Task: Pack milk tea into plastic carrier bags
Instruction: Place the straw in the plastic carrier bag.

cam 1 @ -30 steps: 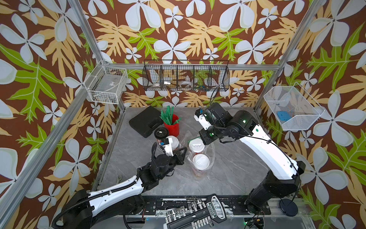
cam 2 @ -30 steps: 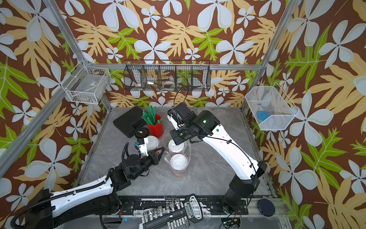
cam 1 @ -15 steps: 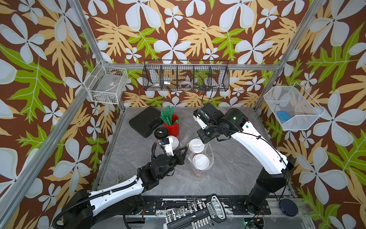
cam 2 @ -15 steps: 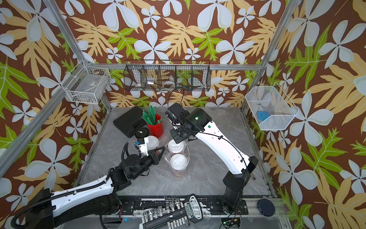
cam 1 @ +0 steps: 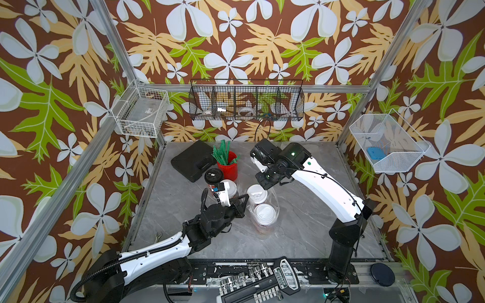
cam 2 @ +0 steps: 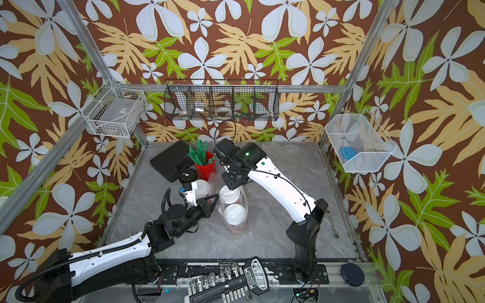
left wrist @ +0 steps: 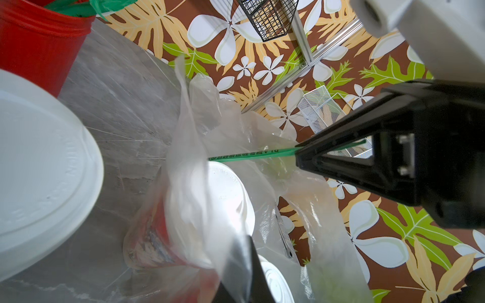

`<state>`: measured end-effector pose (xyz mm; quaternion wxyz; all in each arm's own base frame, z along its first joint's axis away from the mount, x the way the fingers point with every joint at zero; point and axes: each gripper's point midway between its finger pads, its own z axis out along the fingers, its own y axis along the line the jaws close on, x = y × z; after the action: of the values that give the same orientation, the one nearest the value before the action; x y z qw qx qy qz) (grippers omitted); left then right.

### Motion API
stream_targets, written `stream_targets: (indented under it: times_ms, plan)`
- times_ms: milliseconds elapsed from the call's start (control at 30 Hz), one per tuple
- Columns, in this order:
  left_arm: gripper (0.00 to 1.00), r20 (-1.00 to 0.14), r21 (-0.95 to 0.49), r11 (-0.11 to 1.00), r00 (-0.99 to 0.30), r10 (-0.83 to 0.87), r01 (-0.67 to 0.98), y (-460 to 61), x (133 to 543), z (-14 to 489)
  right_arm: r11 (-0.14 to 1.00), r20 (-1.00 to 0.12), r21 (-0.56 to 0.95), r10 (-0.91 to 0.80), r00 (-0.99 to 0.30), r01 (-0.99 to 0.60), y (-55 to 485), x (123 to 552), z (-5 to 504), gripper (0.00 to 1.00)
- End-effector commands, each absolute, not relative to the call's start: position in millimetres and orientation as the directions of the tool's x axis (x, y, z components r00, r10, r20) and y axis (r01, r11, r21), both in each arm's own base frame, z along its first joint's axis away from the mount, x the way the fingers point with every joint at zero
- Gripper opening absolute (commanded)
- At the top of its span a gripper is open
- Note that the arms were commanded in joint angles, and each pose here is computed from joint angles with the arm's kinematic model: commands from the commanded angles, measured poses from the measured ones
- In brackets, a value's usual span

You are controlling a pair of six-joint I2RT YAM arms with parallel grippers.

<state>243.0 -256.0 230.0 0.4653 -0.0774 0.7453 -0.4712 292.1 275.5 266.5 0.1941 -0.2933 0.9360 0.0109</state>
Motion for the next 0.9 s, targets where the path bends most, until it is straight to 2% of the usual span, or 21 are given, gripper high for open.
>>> stream_targets:
  times_ms: [0,67,167,300,367,433,700,867]
  plan:
    - [0.00,-0.629,-0.773,0.529,-0.534,-0.565,0.350,-256.7,244.1,239.3,0.830,-0.379,-0.101,-0.542,-0.750,-0.549,276.6,295.5,269.5,0.24]
    - [0.00,-0.629,-0.773,0.529,-0.534,-0.565,0.350,-256.8,244.1,239.7,0.833,-0.393,-0.096,-0.535,-0.748,-0.545,278.5,297.4,272.4,0.35]
    - [0.00,-0.629,-0.773,0.528,-0.535,-0.565,0.351,-256.9,244.0,239.7,0.840,-0.419,-0.085,-0.518,-0.745,-0.536,279.7,299.2,278.6,0.43]
    - [0.00,-0.626,-0.775,0.526,-0.536,-0.566,0.350,-257.1,243.9,239.8,0.850,-0.477,-0.042,-0.479,-0.737,-0.526,284.5,299.4,291.6,0.32]
    - [0.00,-0.625,-0.776,0.525,-0.537,-0.567,0.349,-257.1,243.9,240.2,0.855,-0.509,-0.018,-0.453,-0.731,-0.518,286.4,299.6,298.1,0.20]
    - [0.00,-0.625,-0.776,0.525,-0.537,-0.567,0.349,-257.4,244.3,239.9,0.860,-0.539,-0.004,-0.431,-0.723,-0.510,288.0,301.1,302.2,0.13]
    - [0.00,-0.622,-0.778,0.521,-0.545,-0.562,0.351,-260.4,244.3,239.9,0.872,-0.586,0.001,-0.397,-0.707,-0.490,294.7,312.7,300.6,0.06]
    - [0.00,-0.623,-0.778,0.519,-0.546,-0.560,0.355,-262.2,244.9,242.0,0.869,-0.566,-0.028,-0.422,-0.709,-0.494,301.6,321.7,290.2,0.00]
